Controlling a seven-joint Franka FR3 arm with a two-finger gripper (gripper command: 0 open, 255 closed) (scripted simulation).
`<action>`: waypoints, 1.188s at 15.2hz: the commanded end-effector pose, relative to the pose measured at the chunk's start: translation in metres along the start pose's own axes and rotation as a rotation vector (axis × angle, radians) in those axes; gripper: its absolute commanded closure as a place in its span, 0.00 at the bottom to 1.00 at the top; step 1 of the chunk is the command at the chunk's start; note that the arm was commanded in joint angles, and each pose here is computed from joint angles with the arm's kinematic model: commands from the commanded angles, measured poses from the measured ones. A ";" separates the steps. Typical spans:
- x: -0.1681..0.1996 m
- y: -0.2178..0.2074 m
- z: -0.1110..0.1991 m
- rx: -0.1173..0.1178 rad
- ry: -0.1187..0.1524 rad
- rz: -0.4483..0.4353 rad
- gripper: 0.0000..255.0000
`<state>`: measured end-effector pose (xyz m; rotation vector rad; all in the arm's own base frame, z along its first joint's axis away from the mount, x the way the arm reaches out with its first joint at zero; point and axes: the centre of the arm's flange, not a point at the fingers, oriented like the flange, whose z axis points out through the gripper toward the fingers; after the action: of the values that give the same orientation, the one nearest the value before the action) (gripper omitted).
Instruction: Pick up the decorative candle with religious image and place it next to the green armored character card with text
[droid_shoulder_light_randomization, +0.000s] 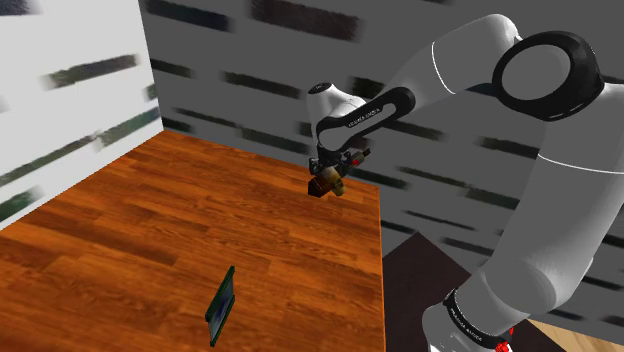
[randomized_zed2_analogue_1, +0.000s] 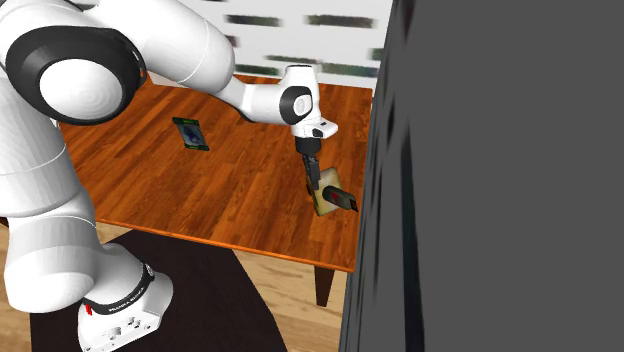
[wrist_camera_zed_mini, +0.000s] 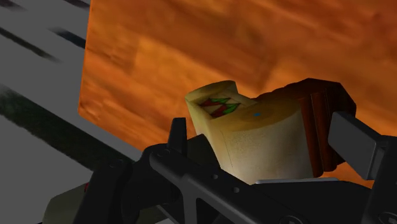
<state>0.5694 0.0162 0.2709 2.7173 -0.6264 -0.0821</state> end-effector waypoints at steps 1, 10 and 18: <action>0.000 0.000 0.000 0.000 0.000 0.000 0.00; 0.000 0.000 0.000 0.000 0.000 0.000 1.00; 0.000 0.007 -0.019 0.000 0.000 0.000 1.00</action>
<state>0.5701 0.0146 0.2862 2.7171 -0.6264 -0.0825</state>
